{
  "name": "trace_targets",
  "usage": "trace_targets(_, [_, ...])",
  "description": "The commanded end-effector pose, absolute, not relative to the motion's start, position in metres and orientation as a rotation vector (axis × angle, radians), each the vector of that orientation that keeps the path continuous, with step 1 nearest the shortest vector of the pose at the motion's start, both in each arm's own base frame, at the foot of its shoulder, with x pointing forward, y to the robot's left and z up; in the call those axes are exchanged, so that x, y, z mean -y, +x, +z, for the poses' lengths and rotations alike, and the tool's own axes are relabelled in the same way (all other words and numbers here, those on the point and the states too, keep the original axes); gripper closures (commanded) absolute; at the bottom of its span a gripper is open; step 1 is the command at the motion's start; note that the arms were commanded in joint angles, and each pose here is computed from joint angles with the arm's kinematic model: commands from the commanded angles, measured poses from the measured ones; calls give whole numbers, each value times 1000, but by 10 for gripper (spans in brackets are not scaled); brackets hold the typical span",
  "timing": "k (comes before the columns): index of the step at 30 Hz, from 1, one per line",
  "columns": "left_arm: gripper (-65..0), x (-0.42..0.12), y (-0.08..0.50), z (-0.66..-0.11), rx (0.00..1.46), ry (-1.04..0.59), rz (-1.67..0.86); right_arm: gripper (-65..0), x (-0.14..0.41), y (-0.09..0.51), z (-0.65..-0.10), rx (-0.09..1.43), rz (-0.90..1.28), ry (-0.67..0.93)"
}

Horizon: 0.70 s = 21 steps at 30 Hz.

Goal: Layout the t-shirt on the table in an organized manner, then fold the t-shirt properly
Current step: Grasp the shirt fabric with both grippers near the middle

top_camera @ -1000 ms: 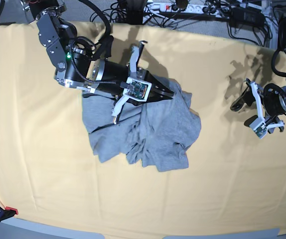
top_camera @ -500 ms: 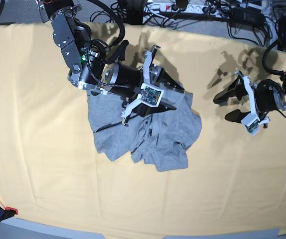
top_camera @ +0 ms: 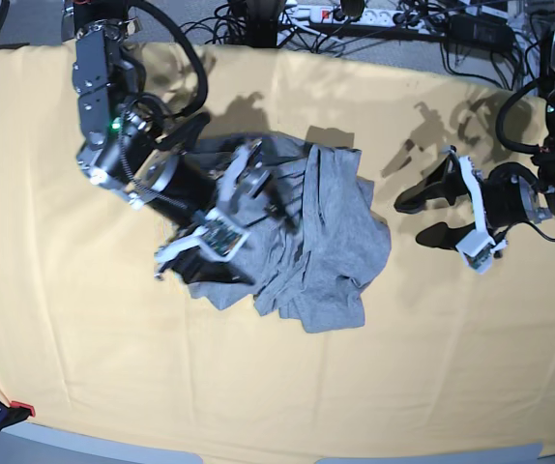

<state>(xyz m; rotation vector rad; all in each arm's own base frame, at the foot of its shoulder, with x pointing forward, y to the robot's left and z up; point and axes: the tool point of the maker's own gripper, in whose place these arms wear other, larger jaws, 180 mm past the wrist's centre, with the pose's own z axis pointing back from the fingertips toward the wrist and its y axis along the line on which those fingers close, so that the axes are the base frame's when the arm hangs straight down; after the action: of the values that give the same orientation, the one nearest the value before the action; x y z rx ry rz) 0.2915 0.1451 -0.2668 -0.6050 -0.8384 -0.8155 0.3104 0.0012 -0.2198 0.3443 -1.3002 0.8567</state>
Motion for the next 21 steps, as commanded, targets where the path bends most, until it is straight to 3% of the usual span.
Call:
trace_targets(1, [-397,-139,296,-250,883,-618,-849,-477,7,316,-204,1361,830,335])
trace_targets(10, [-397,-76,276,-257,827,-626,-1147,-477,81,318,-228,1283,659,202])
trace_targets(21, [-397,0,270,-298,786,-530,-1488,-477,99,305,-252,1197,649,150])
